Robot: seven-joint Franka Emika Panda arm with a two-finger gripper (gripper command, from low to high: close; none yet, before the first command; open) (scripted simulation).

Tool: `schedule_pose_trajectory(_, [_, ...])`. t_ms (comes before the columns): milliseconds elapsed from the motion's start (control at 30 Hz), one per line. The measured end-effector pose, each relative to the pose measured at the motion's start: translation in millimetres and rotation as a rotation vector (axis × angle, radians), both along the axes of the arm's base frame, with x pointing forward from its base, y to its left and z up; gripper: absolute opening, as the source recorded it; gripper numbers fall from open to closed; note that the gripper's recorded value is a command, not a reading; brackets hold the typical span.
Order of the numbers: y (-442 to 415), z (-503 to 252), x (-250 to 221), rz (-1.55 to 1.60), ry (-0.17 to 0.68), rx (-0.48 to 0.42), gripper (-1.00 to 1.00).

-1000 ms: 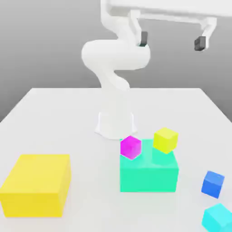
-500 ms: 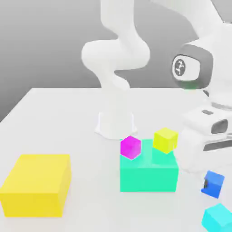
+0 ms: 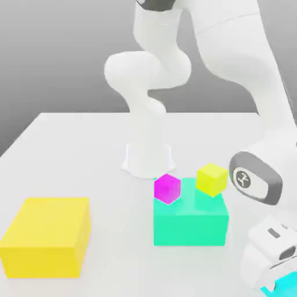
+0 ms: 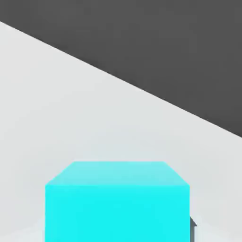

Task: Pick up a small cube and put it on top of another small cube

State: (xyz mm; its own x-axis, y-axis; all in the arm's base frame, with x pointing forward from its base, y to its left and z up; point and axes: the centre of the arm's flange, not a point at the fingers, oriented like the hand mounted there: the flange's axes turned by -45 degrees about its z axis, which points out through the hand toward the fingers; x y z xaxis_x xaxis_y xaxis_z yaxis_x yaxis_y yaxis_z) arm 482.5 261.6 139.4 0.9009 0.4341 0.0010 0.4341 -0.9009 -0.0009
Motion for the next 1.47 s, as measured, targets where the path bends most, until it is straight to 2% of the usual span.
schedule_pose_trajectory(233, [-6,80,-15,0.070,-0.007,-0.029,-1.00])
schedule_pose_trajectory(533, [-31,149,-75,0.298,-0.015,-0.097,-1.00])
schedule_pose_trajectory(800, [-62,192,-136,0.484,-0.009,-0.098,-1.00])
schedule_pose_trajectory(1133, [-98,213,-216,0.740,0.001,-0.015,-1.00])
schedule_pose_trajectory(1333, [-101,162,-224,0.777,0.002,0.001,-1.00])
schedule_pose_trajectory(1367, [-102,153,-225,0.778,0.002,0.001,1.00])
schedule_pose_trajectory(1467, [-102,153,-225,0.778,0.002,0.001,1.00])
